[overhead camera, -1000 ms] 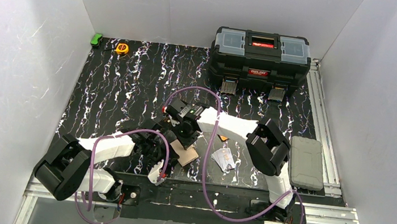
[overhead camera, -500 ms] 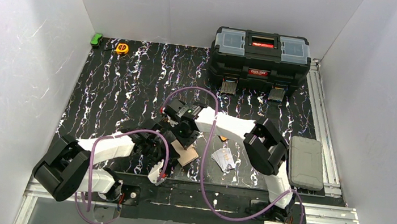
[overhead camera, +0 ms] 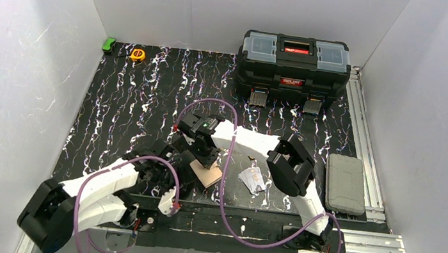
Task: Put the credit cards into the card holder
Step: Close the card holder at the center of the board.
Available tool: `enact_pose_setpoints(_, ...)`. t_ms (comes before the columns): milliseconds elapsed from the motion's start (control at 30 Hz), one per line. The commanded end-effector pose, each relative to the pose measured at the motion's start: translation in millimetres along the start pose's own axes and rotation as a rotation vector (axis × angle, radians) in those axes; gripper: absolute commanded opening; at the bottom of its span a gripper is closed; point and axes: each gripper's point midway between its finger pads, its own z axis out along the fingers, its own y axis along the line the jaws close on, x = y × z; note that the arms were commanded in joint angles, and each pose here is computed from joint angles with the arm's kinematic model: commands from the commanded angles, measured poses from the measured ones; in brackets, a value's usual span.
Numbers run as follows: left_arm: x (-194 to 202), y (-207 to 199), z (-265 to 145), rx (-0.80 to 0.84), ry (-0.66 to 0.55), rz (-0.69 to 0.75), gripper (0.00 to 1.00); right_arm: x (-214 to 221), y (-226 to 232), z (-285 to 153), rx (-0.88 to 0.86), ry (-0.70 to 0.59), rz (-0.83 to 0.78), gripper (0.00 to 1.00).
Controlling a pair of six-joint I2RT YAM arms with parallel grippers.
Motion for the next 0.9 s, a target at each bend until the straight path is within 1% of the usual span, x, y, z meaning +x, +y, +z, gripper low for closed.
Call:
enact_pose_setpoints(0, -14, -31, -7, 0.055, 0.003, -0.075, 0.3, 37, 14, 59, -0.013, 0.16, -0.03, 0.01)
enact_pose_setpoints(167, -12, -40, -20, 0.033, 0.086, -0.111, 0.29, 40, 14, 66, -0.003, 0.186, -0.03, 0.01)
enact_pose_setpoints(367, -7, -41, -43, -0.005, 0.204, -0.188, 0.3, 44, 17, 78, 0.067, 0.244, -0.082, 0.01)
enact_pose_setpoints(567, -5, -32, -67, -0.052, 0.284, -0.219, 0.29, 50, 23, 86, 0.105, 0.283, -0.111, 0.01)
enact_pose_setpoints(733, -3, -21, -88, -0.095, 0.359, -0.202, 0.29, 55, 30, 92, 0.139, 0.287, -0.126, 0.01)
enact_pose_setpoints(767, -2, -18, -91, -0.104, 0.37, -0.2, 0.3, 55, 31, 92, 0.145, 0.285, -0.126, 0.07)
enact_pose_setpoints(800, -1, -16, -95, -0.112, 0.382, -0.2, 0.3, 56, 32, 93, 0.147, 0.283, -0.127, 0.15)
enact_pose_setpoints(867, 2, -12, -100, -0.124, 0.409, -0.198, 0.3, 56, 36, 93, 0.156, 0.275, -0.14, 0.22)
